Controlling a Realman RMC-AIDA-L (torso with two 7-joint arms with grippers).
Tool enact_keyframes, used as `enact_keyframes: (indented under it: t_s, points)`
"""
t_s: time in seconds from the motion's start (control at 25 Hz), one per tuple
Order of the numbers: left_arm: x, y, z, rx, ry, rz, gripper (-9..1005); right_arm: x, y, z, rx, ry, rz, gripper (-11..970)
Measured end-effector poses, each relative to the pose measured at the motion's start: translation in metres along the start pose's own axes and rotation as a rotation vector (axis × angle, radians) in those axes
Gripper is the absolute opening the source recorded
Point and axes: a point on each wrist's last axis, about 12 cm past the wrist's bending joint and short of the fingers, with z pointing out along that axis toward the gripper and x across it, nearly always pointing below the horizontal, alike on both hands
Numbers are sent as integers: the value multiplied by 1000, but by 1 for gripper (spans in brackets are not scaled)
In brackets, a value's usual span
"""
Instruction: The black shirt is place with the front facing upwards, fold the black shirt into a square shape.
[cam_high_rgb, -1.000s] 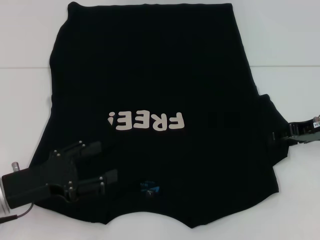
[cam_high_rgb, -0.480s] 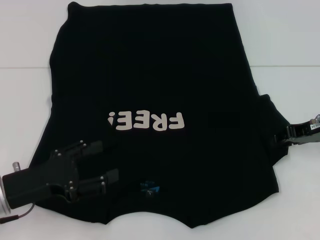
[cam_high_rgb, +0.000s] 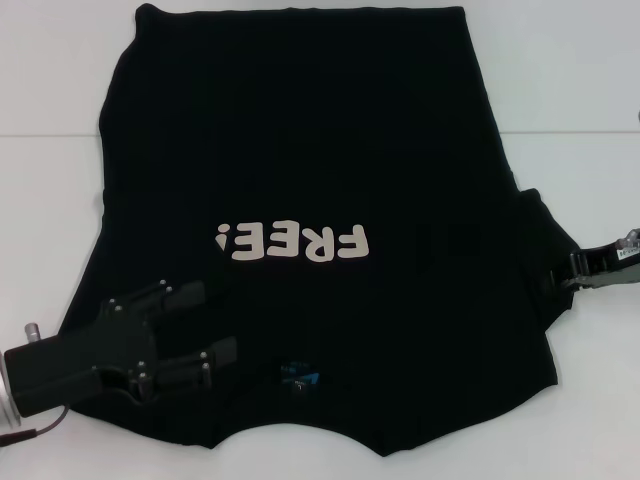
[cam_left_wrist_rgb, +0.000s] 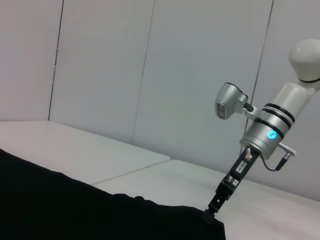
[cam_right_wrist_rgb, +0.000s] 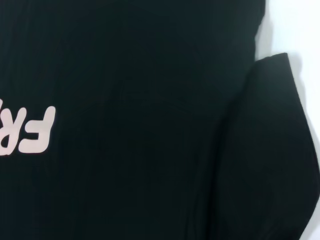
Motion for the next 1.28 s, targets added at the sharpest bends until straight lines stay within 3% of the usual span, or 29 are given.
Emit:
enact_keyframes:
  t_s: [0.52,1.0,1.28]
  points:
    - [1,0,-2,-4,0,-5,867,-3,7,3,18,6,-51,61]
    - [1,0,-2,-8,-2,-6,866,-17,-3,-25,39,-68,-64,26]
    - [1,0,-2,-8,-2,-6,866,-29,11,-27,30,-76,-149,21]
